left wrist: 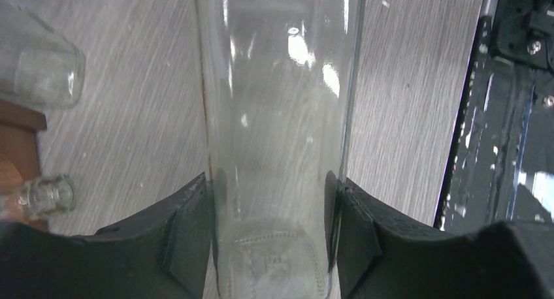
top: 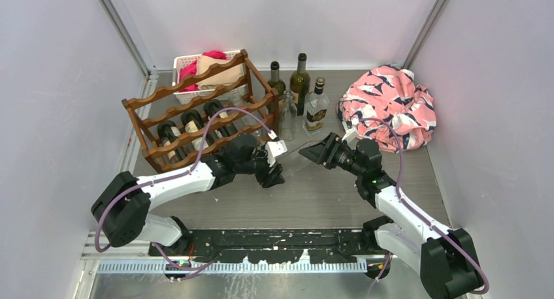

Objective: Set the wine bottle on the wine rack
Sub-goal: Pick up the wine bottle from the center of the board.

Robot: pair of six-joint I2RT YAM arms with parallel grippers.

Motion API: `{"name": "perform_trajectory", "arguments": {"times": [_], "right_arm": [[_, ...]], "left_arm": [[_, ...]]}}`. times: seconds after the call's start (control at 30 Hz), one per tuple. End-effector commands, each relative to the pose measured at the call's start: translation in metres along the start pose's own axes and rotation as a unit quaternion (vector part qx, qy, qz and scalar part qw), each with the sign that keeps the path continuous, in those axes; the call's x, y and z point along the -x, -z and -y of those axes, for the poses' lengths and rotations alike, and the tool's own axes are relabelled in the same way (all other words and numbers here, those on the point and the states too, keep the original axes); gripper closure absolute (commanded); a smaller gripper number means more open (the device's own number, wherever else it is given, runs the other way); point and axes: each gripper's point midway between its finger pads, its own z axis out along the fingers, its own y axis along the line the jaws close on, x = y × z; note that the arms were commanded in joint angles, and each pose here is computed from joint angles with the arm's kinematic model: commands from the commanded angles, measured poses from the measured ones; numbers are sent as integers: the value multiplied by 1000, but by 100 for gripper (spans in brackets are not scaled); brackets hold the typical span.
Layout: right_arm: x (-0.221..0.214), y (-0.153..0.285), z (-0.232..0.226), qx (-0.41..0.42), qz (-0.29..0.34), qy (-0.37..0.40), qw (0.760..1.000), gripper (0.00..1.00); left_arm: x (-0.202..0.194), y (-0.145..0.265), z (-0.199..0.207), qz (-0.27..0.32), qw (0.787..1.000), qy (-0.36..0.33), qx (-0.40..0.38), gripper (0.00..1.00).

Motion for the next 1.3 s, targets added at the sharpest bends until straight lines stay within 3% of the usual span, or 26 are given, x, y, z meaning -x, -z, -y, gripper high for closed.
{"name": "perform_trajectory", "arguments": {"times": [0.0, 0.2, 0.53, 0.87, 1.27], "right_arm": [[4, 6, 1, -1, 9, 41, 999, 23], [4, 8, 1, -4, 11, 43, 999, 8], [1, 22, 13, -48, 8, 81, 996, 5], [-3, 39, 3, -37, 10, 130, 991, 3], [-3, 48, 4, -50, 9, 170, 984, 5]], "left_arm": [[10, 21, 1, 14, 999, -33, -13, 100], [12, 28, 1, 26, 1000, -15, 0, 100], [11, 55, 8, 4, 1000, -7, 11, 100], [19, 87, 17, -20, 1000, 3, 21, 100], [3, 109, 35, -83, 995, -41, -28, 100]]}}
